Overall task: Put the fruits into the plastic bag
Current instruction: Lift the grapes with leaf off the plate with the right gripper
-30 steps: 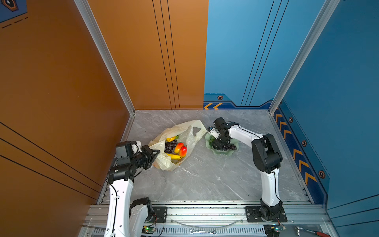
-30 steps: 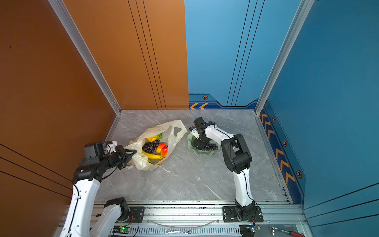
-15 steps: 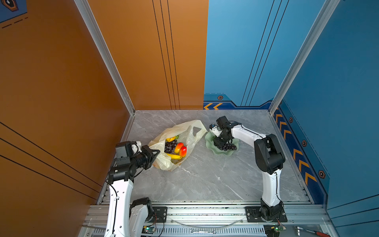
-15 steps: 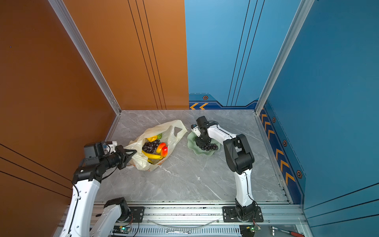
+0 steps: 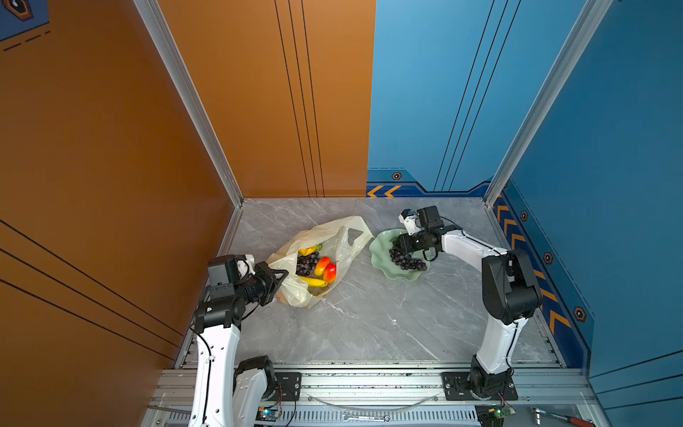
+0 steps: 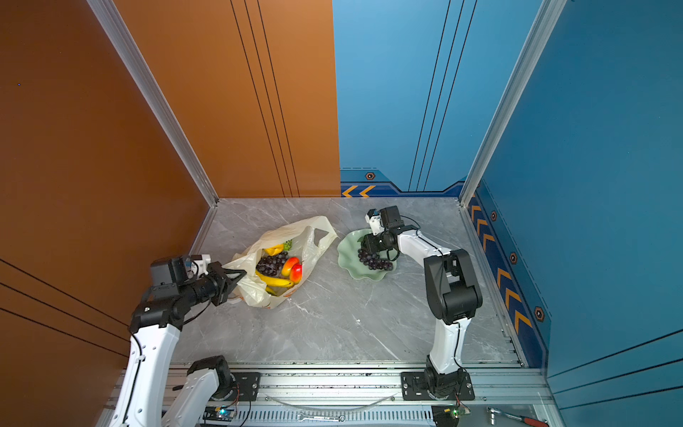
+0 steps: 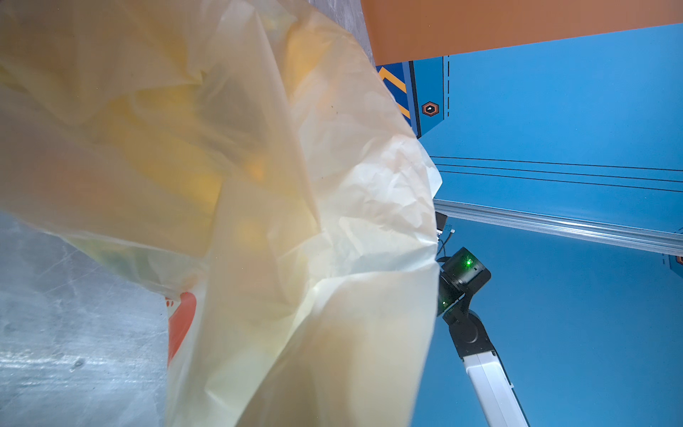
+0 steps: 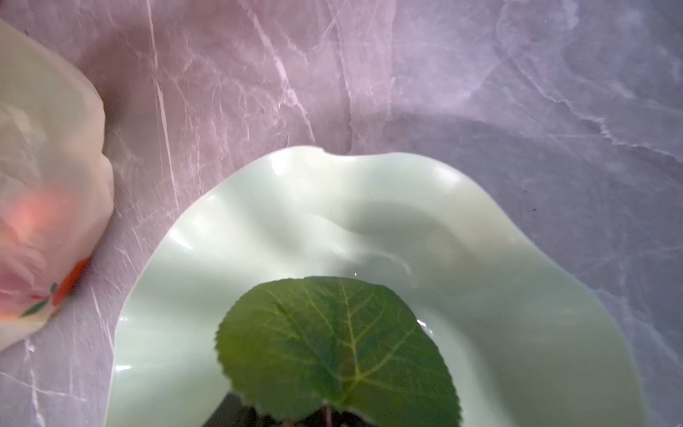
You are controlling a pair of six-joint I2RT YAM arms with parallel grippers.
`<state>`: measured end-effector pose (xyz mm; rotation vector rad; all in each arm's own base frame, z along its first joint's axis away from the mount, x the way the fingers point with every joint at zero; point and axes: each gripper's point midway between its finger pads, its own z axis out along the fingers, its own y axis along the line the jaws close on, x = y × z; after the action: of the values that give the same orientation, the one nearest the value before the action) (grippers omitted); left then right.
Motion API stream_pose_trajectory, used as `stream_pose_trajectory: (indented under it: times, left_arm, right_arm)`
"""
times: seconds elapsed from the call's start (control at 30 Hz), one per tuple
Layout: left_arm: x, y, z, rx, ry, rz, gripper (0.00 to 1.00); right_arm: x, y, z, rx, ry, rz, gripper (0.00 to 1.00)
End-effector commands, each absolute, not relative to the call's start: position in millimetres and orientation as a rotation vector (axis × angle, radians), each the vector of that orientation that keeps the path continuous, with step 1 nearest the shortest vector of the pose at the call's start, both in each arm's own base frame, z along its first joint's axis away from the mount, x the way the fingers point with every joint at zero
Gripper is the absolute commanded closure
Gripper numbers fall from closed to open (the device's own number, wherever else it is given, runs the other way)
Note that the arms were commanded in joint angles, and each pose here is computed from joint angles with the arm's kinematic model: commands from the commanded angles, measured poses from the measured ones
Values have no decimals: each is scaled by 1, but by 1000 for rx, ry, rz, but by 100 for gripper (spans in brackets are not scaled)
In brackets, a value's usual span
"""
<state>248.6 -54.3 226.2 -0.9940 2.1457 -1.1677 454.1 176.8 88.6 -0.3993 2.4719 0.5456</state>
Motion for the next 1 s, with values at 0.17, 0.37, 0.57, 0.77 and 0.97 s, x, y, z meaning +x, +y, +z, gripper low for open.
stream_pose_trajectory:
  times: [0.17,0.37,0.57,0.77,0.97]
  left_arm:
    - [244,-55,230,-974,2146,-1153,100]
    - [243,-54,230,-975,2146,-1148,100]
    - [241,-55,228,-976,2150,-1146,100]
    - [241,-55,230,-969,2149,-1147,100]
    - [241,-55,229,-966,2150,-1150,100]
  right_arm:
    - [458,185,111,-333,2389,671,68]
    - [461,186,120,-326,2342,684,79]
    - [460,187,129,-328,2314,678,81]
    - [456,185,160,-352,2242,642,81]
    - [445,181,194,-363,2175,645,81]
